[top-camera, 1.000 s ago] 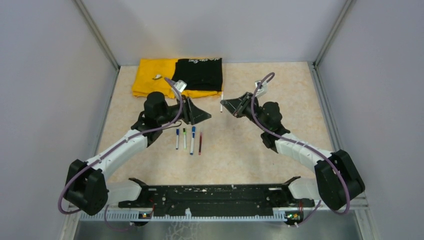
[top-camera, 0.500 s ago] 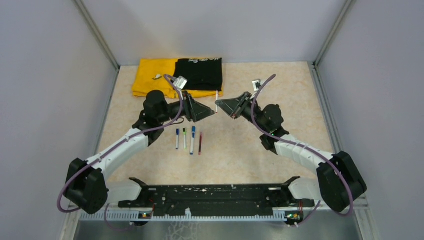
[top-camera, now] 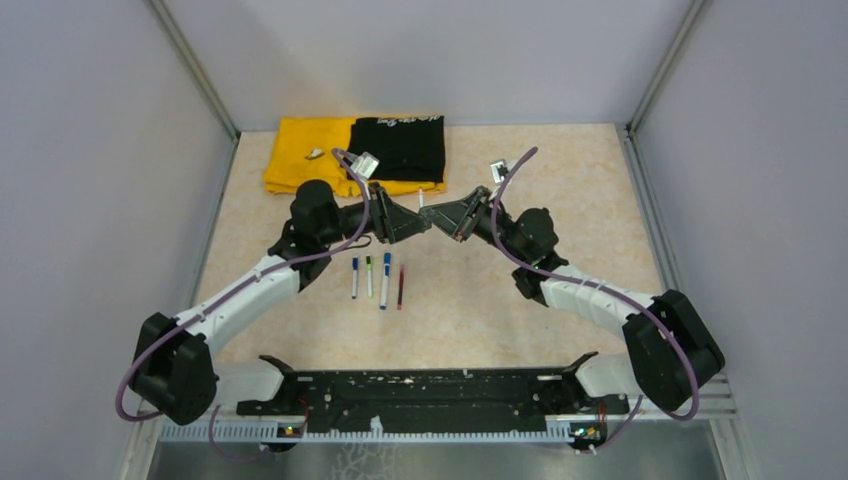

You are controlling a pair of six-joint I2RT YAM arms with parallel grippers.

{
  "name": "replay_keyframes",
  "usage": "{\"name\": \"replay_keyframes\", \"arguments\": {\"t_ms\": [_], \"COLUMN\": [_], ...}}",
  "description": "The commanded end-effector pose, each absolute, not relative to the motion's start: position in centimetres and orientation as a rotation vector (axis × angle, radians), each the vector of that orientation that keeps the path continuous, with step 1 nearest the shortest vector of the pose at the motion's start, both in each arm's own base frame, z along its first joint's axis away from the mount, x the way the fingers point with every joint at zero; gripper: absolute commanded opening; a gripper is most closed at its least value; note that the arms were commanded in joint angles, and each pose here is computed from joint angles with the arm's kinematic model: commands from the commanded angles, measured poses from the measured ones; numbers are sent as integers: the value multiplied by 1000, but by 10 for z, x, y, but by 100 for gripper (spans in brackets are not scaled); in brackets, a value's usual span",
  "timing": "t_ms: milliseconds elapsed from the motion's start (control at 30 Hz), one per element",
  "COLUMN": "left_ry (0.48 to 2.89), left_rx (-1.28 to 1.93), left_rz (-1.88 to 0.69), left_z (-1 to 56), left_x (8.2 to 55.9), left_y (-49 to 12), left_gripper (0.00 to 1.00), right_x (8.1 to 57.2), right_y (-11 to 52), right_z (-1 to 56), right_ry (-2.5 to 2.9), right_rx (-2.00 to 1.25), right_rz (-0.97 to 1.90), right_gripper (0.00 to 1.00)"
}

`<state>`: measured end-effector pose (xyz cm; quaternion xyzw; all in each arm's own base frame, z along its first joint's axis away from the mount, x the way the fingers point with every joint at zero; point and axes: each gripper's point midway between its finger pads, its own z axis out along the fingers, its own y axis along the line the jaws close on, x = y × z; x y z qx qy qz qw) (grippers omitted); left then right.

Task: Insert the pens into the pen caps
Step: Adjust the pen.

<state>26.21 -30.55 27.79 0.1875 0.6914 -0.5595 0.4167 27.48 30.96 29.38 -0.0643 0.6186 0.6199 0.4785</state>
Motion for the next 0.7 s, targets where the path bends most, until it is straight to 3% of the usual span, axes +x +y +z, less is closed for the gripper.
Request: {"name": "replay_keyframes", "arguments": {"t_ms": [0,267,400,567,667], "left_ry": [1642,1646,1643,1665,1667], "left_rx": [519,529,545,566,577], "left_rz": [-1420,-1427,-1421,-1419,-1419], "left_z": [304,302,301,295,294], "left_x": [263,261,260,260,258], "left_y": [-311,-313,-313,-315,-316], "left_gripper": [37,9,0,0,0], "right_x": [264,266,277,286,290], "right_y": [314,315,311,308,308], "right_z": [337,336,336,346,343], "right_ry": [1357,1368,1419,1460,1518], "right_rx": [-218,-220,-166,-159,-154], "right_rz": [1579,1562,1496,1423,1384], "right_gripper": [0,1,23,41,46]}}
